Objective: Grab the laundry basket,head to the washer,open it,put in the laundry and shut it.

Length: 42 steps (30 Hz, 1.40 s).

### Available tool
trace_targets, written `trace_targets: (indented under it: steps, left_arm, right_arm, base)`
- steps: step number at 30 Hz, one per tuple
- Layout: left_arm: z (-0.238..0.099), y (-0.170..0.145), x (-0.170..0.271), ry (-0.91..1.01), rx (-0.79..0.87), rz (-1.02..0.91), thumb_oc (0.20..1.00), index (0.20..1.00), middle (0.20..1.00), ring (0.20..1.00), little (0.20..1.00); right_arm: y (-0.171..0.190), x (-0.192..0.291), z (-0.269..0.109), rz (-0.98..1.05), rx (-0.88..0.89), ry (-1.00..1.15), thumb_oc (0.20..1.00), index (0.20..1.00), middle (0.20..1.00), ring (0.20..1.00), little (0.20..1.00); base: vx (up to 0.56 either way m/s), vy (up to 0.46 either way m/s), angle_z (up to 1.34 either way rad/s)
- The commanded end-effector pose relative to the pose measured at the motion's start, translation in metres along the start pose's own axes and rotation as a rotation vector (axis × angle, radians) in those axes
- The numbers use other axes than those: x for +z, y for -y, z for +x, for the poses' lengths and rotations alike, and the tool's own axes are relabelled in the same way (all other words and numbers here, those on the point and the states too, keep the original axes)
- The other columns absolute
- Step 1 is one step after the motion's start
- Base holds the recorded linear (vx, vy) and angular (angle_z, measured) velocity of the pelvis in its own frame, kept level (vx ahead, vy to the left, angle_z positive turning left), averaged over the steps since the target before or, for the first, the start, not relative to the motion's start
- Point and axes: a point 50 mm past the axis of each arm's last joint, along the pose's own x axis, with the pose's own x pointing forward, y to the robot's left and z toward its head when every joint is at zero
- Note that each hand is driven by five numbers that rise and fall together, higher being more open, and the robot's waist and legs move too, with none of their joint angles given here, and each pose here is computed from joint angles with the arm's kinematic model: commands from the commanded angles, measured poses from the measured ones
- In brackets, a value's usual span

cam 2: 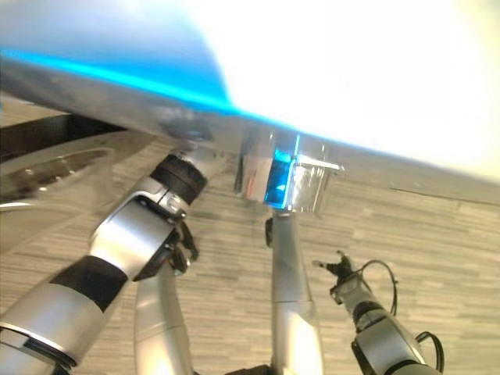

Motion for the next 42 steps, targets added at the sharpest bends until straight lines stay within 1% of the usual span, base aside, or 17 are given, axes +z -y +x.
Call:
trace_targets:
  steps: [1,2,4,6,8,10,11,14,16,20,28,29,32,37,40,41,42]
  left_arm:
    - [0.014,0.009,0.076,0.338,-0.070,1.145,1.000,1.000,1.000,1.000,1.000]
    - [0.014,0.009,0.076,0.339,-0.070,1.147,1.000,1.000,1.000,1.000,1.000]
    - [0.010,0.043,0.067,0.423,-0.206,1.493,1.000,1.000,1.000,1.000,1.000]
    - [0.002,0.062,0.044,0.438,-0.310,1.582,1.000,1.000,1.000,1.000,1.000]
    - [-0.011,0.088,0.018,0.433,-0.397,1.497,1.000,1.000,1.000,1.000,1.000]
    - [-0.015,0.093,0.011,0.424,-0.406,1.443,1.000,1.000,1.000,1.000,1.000]
    - [-0.032,0.116,-0.010,0.432,-0.483,1.372,1.000,1.000,1.000,1.000,1.000]
    - [-0.045,0.118,-0.035,0.359,-0.535,1.252,1.000,1.000,1.000,1.000,1.000]
    - [-0.056,0.119,-0.046,0.321,-0.545,1.102,1.000,1.000,1.000,1.000,1.000]
    - [-0.080,0.096,-0.066,0.225,-0.467,0.738,1.000,1.000,1.000,1.000,1.000]
    - [-0.115,0.061,-0.083,0.168,-0.480,0.571,1.000,1.000,1.000,1.000,1.000]
    - [-0.115,0.039,-0.083,0.145,-0.459,0.607,1.000,1.000,1.000,1.000,1.000]
    - [-0.125,0.031,-0.096,0.100,-0.446,0.596,1.000,1.000,1.000,1.000,1.000]
    - [-0.122,0.051,-0.098,0.098,-0.449,0.595,1.000,1.000,1.000,1.000,1.000]
    - [-0.118,0.063,-0.093,0.118,-0.438,0.557,1.000,1.000,1.000,1.000,1.000]
    - [-0.115,0.068,-0.089,0.130,-0.426,0.534,1.000,1.000,1.000,1.000,1.000]
    - [-0.115,0.068,-0.089,0.131,-0.426,0.534,1.000,1.000,1.000,1.000,1.000]
  right_arm:
    - [0.000,-0.043,-0.007,-0.023,0.035,-0.111,1.000,1.000,1.000,1.000,1.000]
    - [-0.001,-0.042,-0.007,-0.021,0.035,-0.111,1.000,1.000,1.000,1.000,1.000]
    - [0.007,-0.029,-0.002,-0.019,0.022,-0.082,1.000,1.000,1.000,1.000,1.000]
    - [0.004,-0.026,-0.002,-0.018,0.025,-0.084,1.000,1.000,1.000,1.000,1.000]
    - [0.001,-0.040,-0.006,-0.027,0.036,-0.131,1.000,1.000,1.000,1.000,1.000]
    - [0.002,-0.044,-0.006,-0.028,0.034,-0.147,1.000,1.000,1.000,1.000,1.000]
    - [0.011,-0.016,0.001,-0.026,0.016,-0.065,1.000,1.000,1.000,1.000,1.000]
    - [0.006,-0.023,-0.002,0.004,0.007,-0.077,1.000,1.000,1.000,1.000,1.000]
    - [0.003,-0.028,-0.003,0.013,0.003,-0.085,1.000,1.000,1.000,1.000,1.000]
    - [-0.001,-0.030,-0.005,0.049,-0.010,-0.088,1.000,1.000,1.000,1.000,1.000]
    - [0.023,-0.027,-0.001,0.131,-0.100,-0.090,1.000,1.000,1.000,1.000,1.000]
    - [0.045,0.028,0.007,0.206,-0.142,0.063,1.000,1.000,1.000,1.000,1.000]
    - [0.062,0.040,0.008,0.249,-0.193,0.099,1.000,1.000,1.000,1.000,1.000]
    - [0.079,0.060,0.011,0.288,-0.231,0.097,1.000,1.000,1.000,1.000,1.000]
    - [0.095,0.080,0.009,0.453,-0.272,0.134,1.000,1.000,1.000,1.000,1.000]
    - [0.104,0.100,0.007,0.583,-0.296,0.178,1.000,1.000,1.000,1.000,1.000]
    - [0.105,0.100,0.007,0.584,-0.297,0.178,1.000,1.000,1.000,1.000,1.000]
  base:
    - [-0.01,0.008,0.11]
    - [-0.01,0.004,0.10]
    - [0.01,-0.019,0.11]
    - [0.01,-0.015,0.12]
    - [0.00,-0.020,0.19]
    - [-0.01,-0.027,0.13]
    - [-0.01,-0.032,0.06]
    - [-0.02,-0.005,0.06]
    - [-0.03,-0.020,0.09]
    - [-0.05,-0.055,0.16]
    - [-0.06,-0.071,0.42]
    - [-0.01,-0.038,0.28]
    - [-0.01,0.012,0.10]
    - [-0.01,0.011,0.05]
    - [0.00,0.020,0.10]
    - [-0.01,0.019,0.10]
    - [-0.01,0.013,0.12]
